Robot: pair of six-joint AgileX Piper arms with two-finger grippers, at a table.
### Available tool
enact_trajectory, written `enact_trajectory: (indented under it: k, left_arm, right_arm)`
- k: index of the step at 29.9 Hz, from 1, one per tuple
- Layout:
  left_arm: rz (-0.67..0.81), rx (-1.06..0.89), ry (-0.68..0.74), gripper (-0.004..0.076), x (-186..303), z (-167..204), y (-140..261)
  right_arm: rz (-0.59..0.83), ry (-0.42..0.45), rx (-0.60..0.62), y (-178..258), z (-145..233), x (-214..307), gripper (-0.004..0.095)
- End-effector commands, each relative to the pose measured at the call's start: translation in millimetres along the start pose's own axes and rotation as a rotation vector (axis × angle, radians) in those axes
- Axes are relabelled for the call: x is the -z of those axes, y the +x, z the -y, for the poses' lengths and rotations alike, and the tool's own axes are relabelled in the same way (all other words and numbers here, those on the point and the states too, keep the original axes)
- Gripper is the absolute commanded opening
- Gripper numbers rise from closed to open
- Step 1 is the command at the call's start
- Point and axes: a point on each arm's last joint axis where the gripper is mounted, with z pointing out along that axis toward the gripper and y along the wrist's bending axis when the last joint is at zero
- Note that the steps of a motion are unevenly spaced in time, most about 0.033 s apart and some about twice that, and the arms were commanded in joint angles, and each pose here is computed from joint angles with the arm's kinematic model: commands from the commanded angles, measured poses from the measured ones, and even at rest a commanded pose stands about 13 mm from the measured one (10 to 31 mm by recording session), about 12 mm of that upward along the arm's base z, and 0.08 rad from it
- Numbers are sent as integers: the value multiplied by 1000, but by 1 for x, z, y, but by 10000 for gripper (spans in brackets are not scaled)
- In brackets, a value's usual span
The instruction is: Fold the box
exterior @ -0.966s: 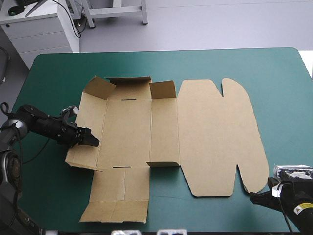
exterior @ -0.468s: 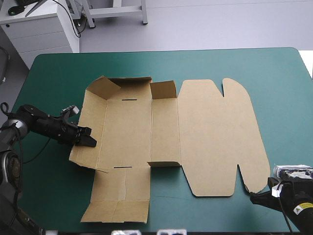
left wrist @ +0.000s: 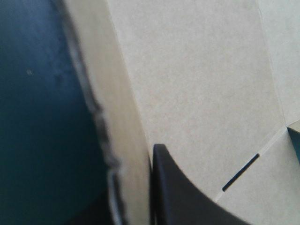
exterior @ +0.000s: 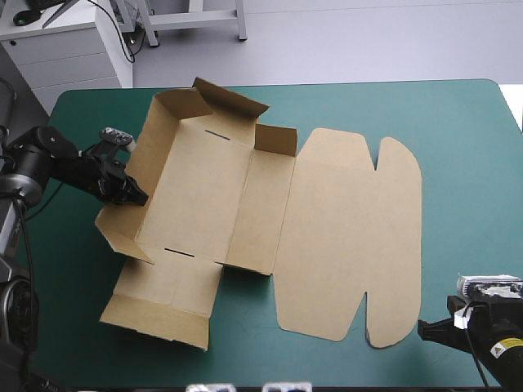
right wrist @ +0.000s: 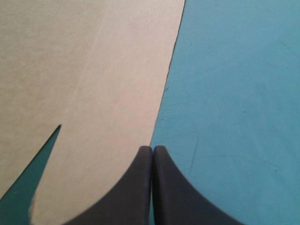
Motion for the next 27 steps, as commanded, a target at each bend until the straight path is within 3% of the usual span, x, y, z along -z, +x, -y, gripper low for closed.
enact_trajectory:
  k: [1, 9, 17, 27]
  left_arm:
    - [98, -264, -157, -8, 48, 41, -29]
    - [291, -621, -417, -8, 82, 111, -70]
    - [326, -970, -554, -8, 72, 176, -89]
    - [417, -1206, -623, -8, 66, 241, -92]
  right_arm:
    - [69, -2, 4, -11, 0, 4, -14]
    - [68, -3, 4, -11, 0, 4, -14]
    - [66, -8, 1, -10, -1, 4, -14]
    - [63, -10, 0, -10, -1, 4, -14]
